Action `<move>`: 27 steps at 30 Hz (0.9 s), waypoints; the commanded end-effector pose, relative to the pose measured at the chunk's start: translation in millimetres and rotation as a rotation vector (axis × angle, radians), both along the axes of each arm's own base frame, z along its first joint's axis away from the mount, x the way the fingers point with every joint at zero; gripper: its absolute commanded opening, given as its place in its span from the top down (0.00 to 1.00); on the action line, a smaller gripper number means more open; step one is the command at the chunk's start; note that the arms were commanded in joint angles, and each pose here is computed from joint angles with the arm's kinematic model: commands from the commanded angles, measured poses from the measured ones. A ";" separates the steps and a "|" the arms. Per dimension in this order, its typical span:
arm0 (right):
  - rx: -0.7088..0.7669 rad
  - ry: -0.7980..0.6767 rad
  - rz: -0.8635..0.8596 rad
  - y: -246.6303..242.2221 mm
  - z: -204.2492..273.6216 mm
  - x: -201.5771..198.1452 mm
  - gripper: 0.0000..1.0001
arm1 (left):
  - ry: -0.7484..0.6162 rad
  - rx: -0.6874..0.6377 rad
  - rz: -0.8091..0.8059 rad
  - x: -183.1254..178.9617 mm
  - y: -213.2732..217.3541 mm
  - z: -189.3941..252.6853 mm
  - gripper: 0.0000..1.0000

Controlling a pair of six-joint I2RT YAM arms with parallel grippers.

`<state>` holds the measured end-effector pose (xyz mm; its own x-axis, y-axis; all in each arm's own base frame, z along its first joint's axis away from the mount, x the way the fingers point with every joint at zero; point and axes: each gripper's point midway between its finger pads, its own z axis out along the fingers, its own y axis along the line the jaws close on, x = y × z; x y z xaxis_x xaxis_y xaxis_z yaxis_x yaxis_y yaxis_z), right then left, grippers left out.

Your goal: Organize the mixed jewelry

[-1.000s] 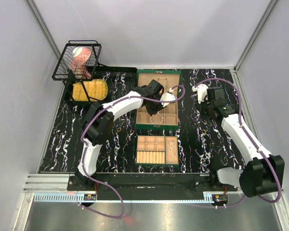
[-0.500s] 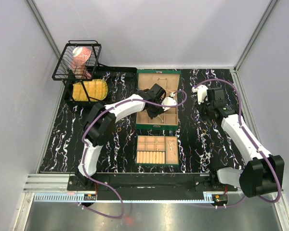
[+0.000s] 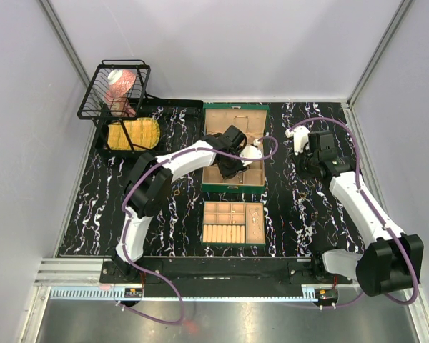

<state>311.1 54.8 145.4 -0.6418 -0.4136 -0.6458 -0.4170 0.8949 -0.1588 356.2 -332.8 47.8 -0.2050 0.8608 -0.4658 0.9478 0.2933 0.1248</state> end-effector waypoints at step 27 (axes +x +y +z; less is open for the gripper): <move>0.051 -0.051 0.017 5.1 23.0 -8.3 0.65 | -0.200 -0.197 0.177 -10.5 93.9 140.5 0.27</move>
